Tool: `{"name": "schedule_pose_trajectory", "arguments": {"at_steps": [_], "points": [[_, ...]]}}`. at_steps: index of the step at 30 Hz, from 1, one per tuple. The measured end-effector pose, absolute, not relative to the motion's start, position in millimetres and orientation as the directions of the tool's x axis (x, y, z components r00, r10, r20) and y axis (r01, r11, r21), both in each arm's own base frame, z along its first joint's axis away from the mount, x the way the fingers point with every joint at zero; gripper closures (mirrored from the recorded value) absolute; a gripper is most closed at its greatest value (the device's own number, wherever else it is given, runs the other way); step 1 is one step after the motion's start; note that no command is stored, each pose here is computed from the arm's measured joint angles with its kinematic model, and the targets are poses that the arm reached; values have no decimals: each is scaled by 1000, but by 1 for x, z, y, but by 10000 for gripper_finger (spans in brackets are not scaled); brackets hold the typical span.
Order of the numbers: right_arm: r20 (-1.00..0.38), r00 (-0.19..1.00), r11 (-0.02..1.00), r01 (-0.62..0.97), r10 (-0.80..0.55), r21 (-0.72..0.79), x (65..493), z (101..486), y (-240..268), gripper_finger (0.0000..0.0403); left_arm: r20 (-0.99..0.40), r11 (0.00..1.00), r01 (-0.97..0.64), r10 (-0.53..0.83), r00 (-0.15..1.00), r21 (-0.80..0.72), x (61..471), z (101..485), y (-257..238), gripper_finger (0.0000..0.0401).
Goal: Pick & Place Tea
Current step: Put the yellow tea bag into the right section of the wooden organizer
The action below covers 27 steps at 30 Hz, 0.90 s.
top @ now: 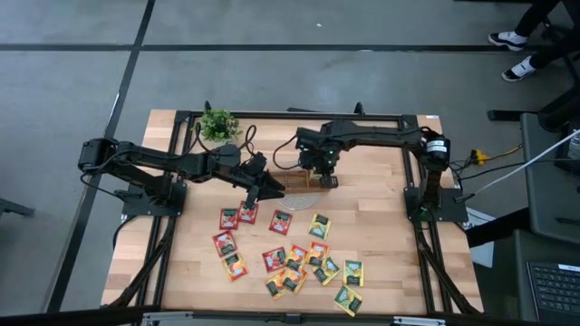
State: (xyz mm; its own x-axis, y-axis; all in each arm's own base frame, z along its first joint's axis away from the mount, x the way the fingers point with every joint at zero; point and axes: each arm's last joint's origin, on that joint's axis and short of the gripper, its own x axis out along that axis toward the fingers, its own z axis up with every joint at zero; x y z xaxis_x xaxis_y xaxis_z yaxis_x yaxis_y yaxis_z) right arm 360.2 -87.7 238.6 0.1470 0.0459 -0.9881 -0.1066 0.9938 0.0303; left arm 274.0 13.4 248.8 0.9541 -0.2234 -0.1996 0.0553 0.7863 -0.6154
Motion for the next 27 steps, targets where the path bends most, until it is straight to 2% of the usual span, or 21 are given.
{"name": "schedule_pose_trajectory", "arguments": {"at_steps": [10, 22, 27], "points": [[-983, 179, 994, -104, 37, 18, 363, 237, -90, 398, -199, 786, 55, -223, 954, -616, 274, 249, 13, 233], [-984, 176, 994, -106, 37, 19, 362, 237, -91, 364, -201, 786, 24, -188, 961, -618, 274, 249, 14, 233], [-980, 196, 995, -100, 32, 12, 364, 237, -92, 332, -201, 782, 23, -189, 961, -623, 274, 249, 14, 233]]}}
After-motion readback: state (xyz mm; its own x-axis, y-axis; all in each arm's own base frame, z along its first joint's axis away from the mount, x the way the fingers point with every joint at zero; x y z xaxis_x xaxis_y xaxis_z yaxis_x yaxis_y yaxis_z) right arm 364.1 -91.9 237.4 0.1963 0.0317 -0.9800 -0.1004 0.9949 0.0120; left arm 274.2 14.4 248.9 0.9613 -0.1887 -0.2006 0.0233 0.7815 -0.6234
